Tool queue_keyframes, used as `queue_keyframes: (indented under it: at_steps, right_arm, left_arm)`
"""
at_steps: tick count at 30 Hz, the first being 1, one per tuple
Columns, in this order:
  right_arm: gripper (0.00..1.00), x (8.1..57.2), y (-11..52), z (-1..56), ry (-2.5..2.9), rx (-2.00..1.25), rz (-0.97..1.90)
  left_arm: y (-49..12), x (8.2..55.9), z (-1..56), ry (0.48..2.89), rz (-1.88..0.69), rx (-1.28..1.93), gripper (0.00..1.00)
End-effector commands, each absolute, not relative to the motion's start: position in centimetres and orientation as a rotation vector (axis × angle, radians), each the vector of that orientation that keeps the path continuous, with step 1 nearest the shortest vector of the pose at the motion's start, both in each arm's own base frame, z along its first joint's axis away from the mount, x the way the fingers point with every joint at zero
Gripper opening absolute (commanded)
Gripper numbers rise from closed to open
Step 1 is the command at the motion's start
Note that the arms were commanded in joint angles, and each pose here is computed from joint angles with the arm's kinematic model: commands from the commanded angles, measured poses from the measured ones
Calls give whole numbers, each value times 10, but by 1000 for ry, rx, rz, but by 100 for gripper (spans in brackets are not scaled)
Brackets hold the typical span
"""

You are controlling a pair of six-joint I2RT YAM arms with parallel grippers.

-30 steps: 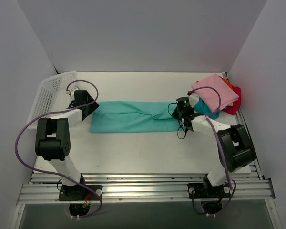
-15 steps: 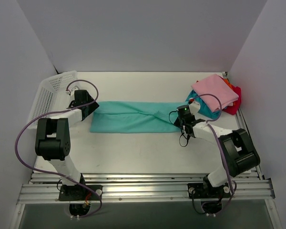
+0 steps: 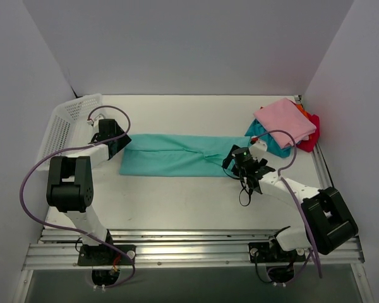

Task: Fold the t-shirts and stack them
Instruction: Fold the tshirt

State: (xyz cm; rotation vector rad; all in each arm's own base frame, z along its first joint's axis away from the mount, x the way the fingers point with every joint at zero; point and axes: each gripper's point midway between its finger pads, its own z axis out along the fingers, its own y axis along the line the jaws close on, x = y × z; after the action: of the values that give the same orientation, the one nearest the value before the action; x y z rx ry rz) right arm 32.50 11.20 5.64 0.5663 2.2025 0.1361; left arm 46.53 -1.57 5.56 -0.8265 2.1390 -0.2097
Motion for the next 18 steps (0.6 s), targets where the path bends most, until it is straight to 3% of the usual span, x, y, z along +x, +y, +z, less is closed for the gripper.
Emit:
queue_keyframes:
  at_steps: [1, 9, 18]
  right_arm:
    - [100, 309, 96, 57, 2180, 609, 59]
    - [100, 317, 99, 60, 2121, 664, 91]
    - [99, 344, 107, 22, 2188, 674, 17]
  left_arm:
    - [31, 467, 65, 2031, -92, -964, 66]
    - [29, 467, 65, 2030, -97, -960, 66]
    - [29, 467, 67, 2028, -107, -957, 66]
